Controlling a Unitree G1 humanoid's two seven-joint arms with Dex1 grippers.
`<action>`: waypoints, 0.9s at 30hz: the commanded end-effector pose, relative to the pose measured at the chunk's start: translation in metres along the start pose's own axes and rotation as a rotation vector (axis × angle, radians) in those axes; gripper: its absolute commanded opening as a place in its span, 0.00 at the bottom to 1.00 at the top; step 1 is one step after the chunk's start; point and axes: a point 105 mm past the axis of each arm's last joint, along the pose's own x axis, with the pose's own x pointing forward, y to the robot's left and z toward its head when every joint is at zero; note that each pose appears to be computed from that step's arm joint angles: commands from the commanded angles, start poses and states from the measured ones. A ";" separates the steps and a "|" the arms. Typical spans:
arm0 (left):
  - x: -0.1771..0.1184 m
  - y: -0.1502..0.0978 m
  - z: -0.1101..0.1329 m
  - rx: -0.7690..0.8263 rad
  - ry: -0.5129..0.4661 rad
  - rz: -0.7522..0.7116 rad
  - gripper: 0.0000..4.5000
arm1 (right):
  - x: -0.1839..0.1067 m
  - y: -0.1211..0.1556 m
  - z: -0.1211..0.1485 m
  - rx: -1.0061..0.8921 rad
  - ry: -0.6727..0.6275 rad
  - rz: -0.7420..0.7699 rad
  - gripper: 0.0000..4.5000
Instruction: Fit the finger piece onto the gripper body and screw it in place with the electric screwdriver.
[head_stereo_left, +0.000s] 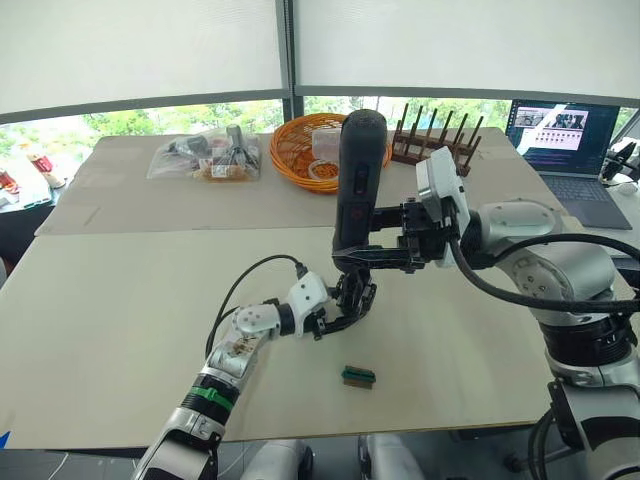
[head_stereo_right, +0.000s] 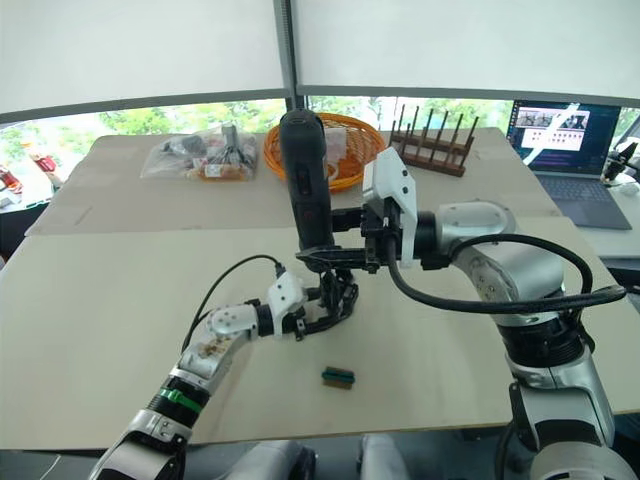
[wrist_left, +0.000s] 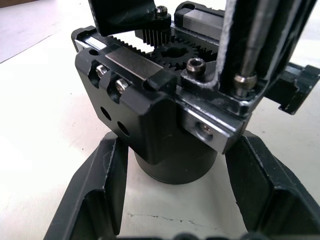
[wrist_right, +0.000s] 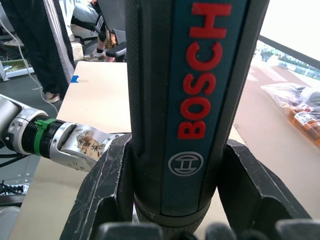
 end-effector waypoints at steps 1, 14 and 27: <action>0.004 0.006 0.048 0.091 -0.156 -0.004 0.51 | -0.006 -0.013 -0.024 0.060 0.097 -0.081 0.43; 0.003 0.008 0.047 0.088 -0.150 -0.005 0.51 | 0.011 0.004 -0.021 -0.068 0.165 0.028 0.43; 0.002 0.008 0.048 0.089 -0.144 -0.010 0.51 | -0.008 -0.011 -0.018 0.044 0.107 -0.041 0.43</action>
